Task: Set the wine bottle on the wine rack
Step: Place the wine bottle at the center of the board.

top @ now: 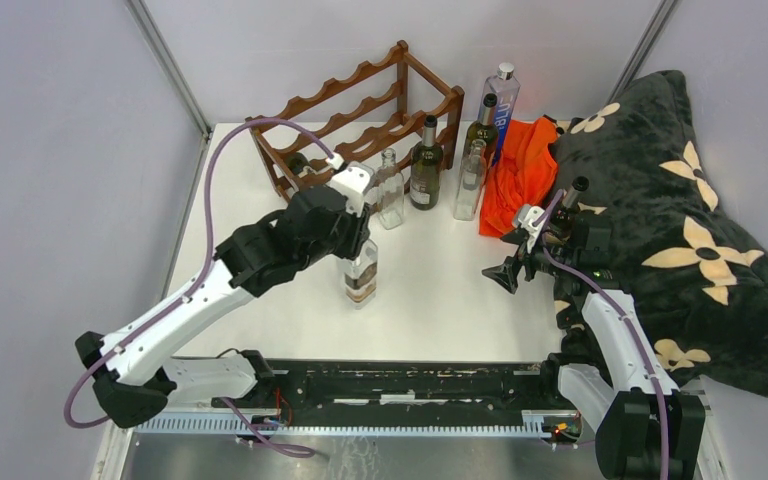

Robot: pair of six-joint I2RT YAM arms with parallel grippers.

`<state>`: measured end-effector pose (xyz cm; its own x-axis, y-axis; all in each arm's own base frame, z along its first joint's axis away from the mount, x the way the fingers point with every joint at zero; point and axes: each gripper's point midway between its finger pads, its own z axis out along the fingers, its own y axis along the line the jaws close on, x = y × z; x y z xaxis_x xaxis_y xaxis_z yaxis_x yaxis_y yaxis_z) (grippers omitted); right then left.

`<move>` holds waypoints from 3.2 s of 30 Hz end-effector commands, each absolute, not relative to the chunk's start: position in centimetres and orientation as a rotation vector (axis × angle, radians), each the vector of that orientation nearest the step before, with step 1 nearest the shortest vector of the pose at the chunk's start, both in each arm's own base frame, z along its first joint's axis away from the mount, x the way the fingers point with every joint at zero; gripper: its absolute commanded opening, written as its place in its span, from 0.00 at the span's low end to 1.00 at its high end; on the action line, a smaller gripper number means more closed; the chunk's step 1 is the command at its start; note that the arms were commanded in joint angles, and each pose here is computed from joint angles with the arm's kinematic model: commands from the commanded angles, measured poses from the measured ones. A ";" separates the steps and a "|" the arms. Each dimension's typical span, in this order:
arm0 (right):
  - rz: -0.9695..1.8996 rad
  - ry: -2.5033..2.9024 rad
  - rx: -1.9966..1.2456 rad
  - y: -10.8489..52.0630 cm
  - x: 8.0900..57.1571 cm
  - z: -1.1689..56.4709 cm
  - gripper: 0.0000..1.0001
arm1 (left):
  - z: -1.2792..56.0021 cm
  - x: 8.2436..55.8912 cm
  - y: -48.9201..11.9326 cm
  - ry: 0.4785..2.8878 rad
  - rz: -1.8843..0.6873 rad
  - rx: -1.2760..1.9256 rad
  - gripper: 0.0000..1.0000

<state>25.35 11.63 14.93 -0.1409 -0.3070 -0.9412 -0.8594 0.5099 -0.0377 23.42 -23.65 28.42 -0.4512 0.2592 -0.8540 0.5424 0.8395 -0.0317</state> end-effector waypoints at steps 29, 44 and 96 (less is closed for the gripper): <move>0.610 1.664 -1.020 11.3 25.7 15.6 0.98 | 29.0 33.4 0.5 1.858 0.074 -0.366 0.03; 0.604 1.676 -1.018 11.2 25.8 15.4 0.98 | 30.2 29.2 1.2 1.836 0.050 -0.417 0.83; 0.576 1.685 -1.030 10.9 25.9 14.7 0.98 | 25.8 36.1 -27.0 1.987 -0.422 0.099 0.95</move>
